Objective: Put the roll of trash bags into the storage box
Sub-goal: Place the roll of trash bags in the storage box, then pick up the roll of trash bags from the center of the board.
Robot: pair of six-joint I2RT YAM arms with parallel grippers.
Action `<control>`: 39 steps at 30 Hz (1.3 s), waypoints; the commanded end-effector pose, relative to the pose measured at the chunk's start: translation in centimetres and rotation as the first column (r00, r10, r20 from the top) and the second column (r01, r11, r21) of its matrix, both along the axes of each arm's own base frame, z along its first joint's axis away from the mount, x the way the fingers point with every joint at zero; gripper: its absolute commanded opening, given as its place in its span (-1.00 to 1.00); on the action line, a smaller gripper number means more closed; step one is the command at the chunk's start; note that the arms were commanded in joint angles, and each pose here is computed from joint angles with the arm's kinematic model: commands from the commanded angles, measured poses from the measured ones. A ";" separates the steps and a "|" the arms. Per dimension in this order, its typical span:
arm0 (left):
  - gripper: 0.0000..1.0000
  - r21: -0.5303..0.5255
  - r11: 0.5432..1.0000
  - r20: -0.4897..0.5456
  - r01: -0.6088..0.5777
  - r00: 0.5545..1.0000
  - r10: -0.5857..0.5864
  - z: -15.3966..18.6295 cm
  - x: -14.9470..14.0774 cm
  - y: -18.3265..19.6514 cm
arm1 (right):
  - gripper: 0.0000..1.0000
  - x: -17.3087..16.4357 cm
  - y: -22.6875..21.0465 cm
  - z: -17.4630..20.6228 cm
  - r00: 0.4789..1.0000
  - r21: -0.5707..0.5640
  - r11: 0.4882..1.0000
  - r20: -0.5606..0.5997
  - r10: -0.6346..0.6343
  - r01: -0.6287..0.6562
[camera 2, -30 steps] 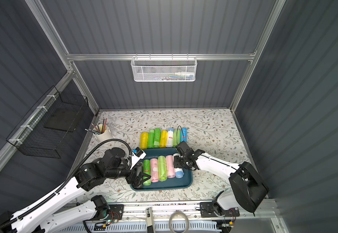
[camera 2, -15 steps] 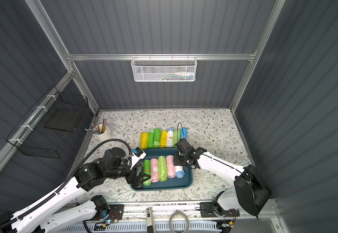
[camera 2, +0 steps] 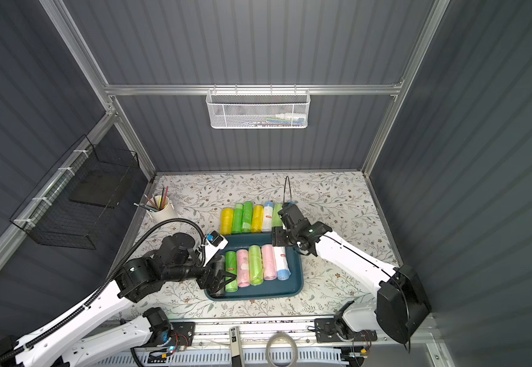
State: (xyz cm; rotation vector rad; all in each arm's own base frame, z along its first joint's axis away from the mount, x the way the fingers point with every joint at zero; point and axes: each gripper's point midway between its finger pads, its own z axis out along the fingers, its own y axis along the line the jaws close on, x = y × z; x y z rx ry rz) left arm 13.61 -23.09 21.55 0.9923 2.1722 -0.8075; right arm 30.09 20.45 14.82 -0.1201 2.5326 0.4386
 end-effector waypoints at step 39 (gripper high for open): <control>1.00 -0.030 0.999 0.053 -0.010 0.999 0.011 0.8 0.0 0.7 | 0.15 14.5 -4.6 -10.6 0.991 0.012 0.996 -0.100 -0.092 0.093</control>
